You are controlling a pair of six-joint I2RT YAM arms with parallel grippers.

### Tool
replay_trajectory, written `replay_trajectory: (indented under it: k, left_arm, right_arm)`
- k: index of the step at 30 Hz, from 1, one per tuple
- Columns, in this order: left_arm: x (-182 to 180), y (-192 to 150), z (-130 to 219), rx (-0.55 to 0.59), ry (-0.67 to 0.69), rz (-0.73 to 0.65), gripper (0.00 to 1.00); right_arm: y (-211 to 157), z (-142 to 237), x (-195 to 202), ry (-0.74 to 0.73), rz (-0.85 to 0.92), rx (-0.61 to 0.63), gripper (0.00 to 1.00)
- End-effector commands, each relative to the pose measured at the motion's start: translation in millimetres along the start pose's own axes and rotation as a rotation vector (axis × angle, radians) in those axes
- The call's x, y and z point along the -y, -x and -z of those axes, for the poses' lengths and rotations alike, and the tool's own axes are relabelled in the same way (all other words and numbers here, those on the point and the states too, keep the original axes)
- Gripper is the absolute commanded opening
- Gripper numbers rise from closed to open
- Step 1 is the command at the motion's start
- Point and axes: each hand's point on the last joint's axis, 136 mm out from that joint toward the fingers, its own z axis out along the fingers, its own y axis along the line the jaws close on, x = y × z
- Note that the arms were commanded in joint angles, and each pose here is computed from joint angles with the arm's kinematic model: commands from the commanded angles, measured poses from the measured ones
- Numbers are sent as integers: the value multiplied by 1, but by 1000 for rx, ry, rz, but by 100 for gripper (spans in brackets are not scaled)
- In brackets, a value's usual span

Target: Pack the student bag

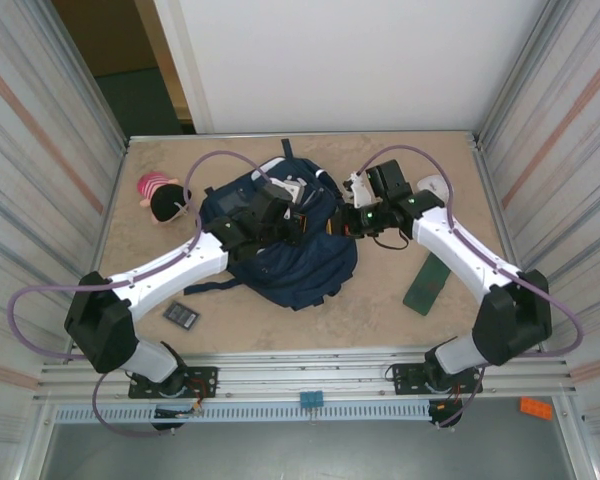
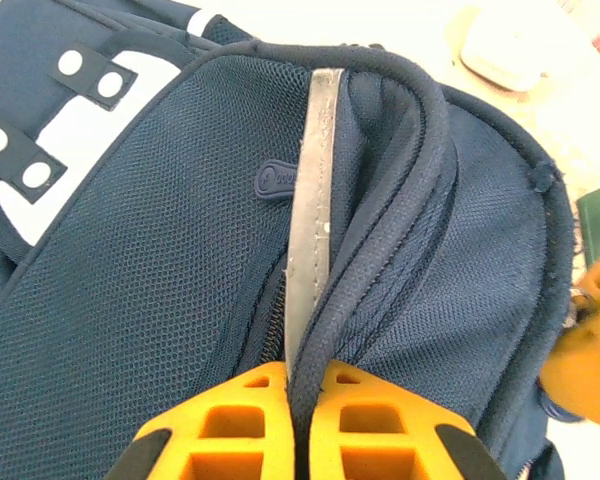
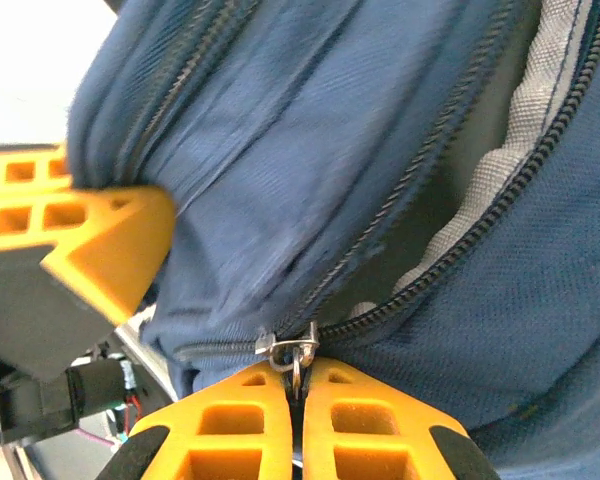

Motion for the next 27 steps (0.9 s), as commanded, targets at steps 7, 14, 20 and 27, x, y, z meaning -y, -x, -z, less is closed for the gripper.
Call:
replay_trajectory:
  k: [7,14,20,27]
  left_arm:
    - [-19,51,-4,124,62,172,0]
    - [-17,74,-11,170,13,152,0]
    - [11,71,7,217,-245,-21,0]
    - [22,52,37,310,-513,-402,0]
  right_arm:
    - [-28,4,-34,34,101,-118,0]
    - [-58,-7,-49,84,43,-123,0]
    - [-40,0,-39,115,-51,-45,23]
    - [-23,46,-10,141,-229,130,52]
